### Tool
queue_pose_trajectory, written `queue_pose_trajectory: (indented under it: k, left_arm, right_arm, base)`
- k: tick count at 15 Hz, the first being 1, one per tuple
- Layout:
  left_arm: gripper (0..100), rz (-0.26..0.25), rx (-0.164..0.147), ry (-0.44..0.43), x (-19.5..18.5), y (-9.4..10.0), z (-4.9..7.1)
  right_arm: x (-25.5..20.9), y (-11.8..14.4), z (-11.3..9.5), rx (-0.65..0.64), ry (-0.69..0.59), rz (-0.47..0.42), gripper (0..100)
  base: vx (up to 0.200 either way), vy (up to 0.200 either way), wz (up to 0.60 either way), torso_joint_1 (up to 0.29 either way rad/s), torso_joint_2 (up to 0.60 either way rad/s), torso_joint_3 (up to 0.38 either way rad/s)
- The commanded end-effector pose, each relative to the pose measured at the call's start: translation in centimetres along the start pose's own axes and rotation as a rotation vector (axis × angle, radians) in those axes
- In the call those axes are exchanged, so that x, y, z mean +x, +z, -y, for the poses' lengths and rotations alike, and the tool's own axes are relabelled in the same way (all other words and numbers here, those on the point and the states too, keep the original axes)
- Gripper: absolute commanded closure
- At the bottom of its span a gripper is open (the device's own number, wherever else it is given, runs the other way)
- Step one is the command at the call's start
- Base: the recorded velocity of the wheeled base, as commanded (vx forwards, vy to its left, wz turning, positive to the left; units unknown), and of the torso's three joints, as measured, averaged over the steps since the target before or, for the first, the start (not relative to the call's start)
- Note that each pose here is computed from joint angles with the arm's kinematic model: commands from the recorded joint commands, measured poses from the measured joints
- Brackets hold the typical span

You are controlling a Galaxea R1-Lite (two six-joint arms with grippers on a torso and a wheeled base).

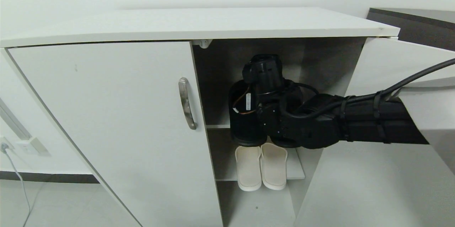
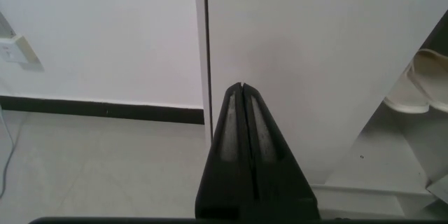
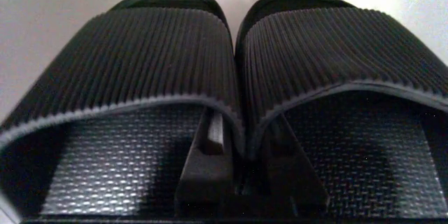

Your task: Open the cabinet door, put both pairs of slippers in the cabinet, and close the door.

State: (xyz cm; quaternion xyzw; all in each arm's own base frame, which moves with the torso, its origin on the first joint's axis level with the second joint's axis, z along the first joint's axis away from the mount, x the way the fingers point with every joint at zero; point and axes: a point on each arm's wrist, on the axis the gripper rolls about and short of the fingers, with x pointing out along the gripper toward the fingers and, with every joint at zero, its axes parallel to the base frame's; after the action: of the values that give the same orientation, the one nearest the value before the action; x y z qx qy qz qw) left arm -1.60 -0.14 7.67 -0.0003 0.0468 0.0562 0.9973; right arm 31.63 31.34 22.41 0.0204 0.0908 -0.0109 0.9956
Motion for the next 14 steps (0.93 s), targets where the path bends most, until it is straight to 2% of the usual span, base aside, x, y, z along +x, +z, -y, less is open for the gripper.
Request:
queue_pose_trajectory:
  k: [1, 7, 11, 12, 14]
  left_arm:
    - [100, 0.000, -0.001, 0.001, 0.0, 0.0, 0.0]
    - [100, 0.000, -0.001, 0.002, 0.0, 0.0, 0.0]
    - [100, 0.000, -0.001, 0.002, 0.0, 0.0, 0.0]
    - [100, 0.000, -0.001, 0.002, 0.0, 0.0, 0.0]
    - [100, 0.000, -0.001, 0.002, 0.0, 0.0, 0.0]
  right_arm:
    - [2.6, -0.6, -0.3, 0.006, -0.029, -0.001, 100]
    - [4.8, 0.0, -0.2, 0.034, -0.028, 0.024, 100]
    - [5.6, -0.6, -0.2, 0.021, -0.029, 0.017, 100]
    - [5.6, -0.5, -0.2, 0.022, -0.029, 0.018, 0]
    - [5.5, -0.6, -0.1, 0.021, -0.030, 0.014, 0]
  base:
    - [0.000, 0.000, 0.00, 0.000, 0.00, 0.000]
    - [0.000, 0.000, 0.00, 0.000, 0.00, 0.000]
    - [0.000, 0.000, 0.00, 0.000, 0.00, 0.000]
    - [0.000, 0.000, 0.00, 0.000, 0.00, 0.000]
    - [0.000, 0.000, 0.00, 0.000, 0.00, 0.000]
